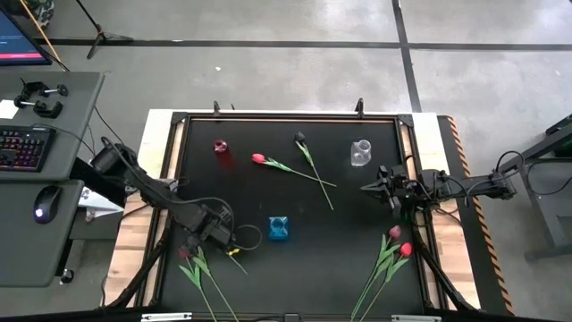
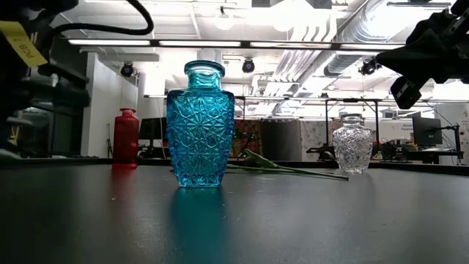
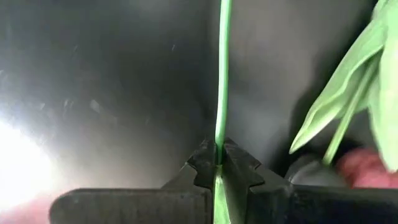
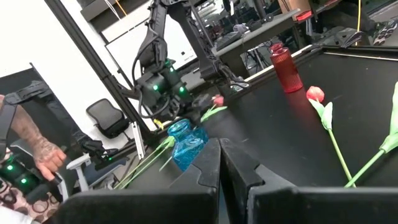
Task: Sort flowers into vase by color
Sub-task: Put the top left dark red flower into the red vase
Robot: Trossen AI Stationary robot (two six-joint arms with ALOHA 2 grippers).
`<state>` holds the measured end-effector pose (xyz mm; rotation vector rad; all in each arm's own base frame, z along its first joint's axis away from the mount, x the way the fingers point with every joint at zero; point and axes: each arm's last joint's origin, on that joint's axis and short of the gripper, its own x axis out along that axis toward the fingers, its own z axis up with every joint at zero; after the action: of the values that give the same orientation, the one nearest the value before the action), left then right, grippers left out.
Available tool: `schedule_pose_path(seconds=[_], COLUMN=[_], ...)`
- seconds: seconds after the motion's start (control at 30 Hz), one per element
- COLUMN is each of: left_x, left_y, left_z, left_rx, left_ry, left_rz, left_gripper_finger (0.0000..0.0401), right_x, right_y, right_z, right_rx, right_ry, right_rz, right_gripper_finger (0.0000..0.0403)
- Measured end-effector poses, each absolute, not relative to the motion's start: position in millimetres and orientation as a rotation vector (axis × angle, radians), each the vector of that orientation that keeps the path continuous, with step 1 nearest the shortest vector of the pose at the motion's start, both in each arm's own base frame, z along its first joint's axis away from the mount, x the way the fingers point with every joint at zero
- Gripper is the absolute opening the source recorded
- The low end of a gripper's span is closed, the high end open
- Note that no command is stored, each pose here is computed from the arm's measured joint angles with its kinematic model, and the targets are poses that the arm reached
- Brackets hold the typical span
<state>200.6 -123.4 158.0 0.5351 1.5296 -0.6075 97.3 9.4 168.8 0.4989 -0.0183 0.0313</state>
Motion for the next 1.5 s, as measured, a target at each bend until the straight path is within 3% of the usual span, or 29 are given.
schedule_pose_path(seconds=[0.13, 0.47, 0.57, 0.63, 0.83, 0.97, 1.17, 1.5], left_x=[204, 212, 214, 214, 198, 187, 183, 178], left_y=[-127, -123, -116, -111, -109, -118, -130, -154], left_z=[154, 175, 196, 212, 236, 229, 198, 176], left_rx=[0.474, 0.34, 0.244, 0.064, -0.752, -1.087, -1.209, -1.287], left_ry=[1.524, 1.594, 1.668, 1.651, 1.307, 1.096, 0.996, 1.043], left_rz=[-0.594, -0.466, -0.346, -0.184, 0.379, 0.62, 0.893, 1.039], left_gripper_finger=[0.0028, 0.0163, 0.019, 0.02, 0.0202, 0.0191, 0.0173, 0.0161], right_x=[97, 97, 97, 97, 97, 97, 97, 97], right_y=[9, 9, 9, 9, 9, 9, 9, 9], right_z=[169, 169, 169, 169, 169, 169, 169, 169], right_rx=[0.499, 0.499, 0.499, 0.499, 0.499, 0.499, 0.499, 0.499], right_ry=[-0.018, -0.018, -0.018, -0.018, -0.018, -0.018, -0.018, -0.019], right_rz=[0.031, 0.031, 0.031, 0.031, 0.031, 0.031, 0.031, 0.031], right_gripper_finger=[0.0, 0.0, 0.0, 0.0, 0.0, 0.0, 0.0, 0.0])
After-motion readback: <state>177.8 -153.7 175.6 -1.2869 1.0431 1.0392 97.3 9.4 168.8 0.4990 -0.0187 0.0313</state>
